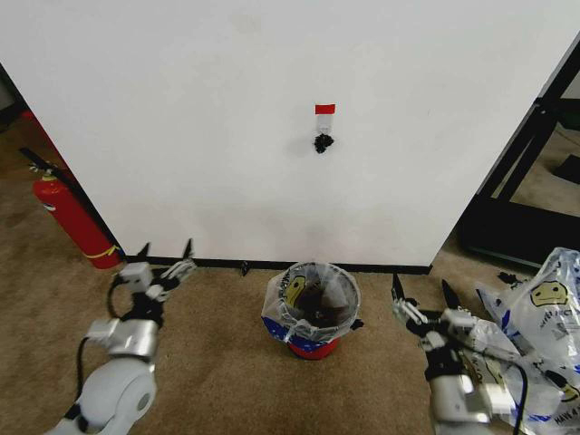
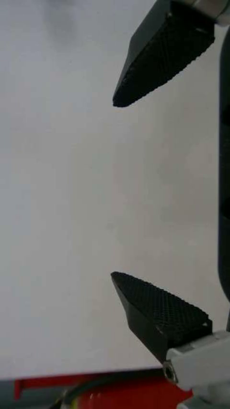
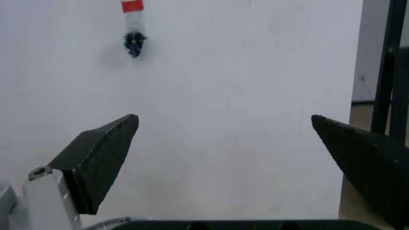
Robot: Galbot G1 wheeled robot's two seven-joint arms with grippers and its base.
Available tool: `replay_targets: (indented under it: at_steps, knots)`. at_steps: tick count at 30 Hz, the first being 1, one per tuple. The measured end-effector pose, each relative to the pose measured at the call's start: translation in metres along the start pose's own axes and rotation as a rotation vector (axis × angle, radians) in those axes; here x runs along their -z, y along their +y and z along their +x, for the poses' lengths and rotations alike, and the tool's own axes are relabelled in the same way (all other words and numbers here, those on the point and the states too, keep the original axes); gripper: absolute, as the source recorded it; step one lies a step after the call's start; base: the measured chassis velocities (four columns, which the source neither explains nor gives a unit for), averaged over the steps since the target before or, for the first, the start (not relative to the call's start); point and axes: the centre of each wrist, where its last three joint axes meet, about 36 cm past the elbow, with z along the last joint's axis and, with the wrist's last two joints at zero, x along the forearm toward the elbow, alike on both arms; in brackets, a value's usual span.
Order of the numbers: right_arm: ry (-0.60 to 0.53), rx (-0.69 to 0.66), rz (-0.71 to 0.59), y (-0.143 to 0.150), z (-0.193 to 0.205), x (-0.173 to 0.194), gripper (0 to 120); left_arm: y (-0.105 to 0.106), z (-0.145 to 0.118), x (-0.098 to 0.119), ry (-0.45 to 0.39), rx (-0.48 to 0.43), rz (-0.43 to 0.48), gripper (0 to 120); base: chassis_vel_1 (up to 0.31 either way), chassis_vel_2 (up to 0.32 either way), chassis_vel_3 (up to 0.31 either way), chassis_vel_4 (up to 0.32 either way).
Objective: Pick up the garbage bag from the wall and place it over the trash bin.
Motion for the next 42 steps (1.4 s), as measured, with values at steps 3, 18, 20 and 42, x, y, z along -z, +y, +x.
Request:
replay_targets:
  at_steps: [3, 18, 20, 42]
  knots:
    - [-0.056, 0.011, 0.047, 0.004, 0.006, 0.004, 100, 0.008, 0.019, -0.001, -0.044, 0.0, -0.039, 100, 0.0, 0.0, 0.0, 0.0]
    - [-0.084, -0.034, 0.029, 0.013, 0.011, 0.021, 100, -0.002, 0.031, -0.01, -0.048, -0.008, -0.052, 100, 0.0, 0.0, 0.0, 0.0]
    - [-0.065, -0.032, 0.009, 0.014, 0.013, 0.018, 100, -0.002, 0.033, -0.012, -0.039, -0.001, -0.053, 100, 0.0, 0.0, 0.0, 0.0]
    - [0.52, -0.118, -0.271, -0.028, -0.082, -0.018, 100, -0.02, 0.063, -0.042, 0.314, 0.089, 0.073, 100, 0.0, 0.0, 0.0, 0.0]
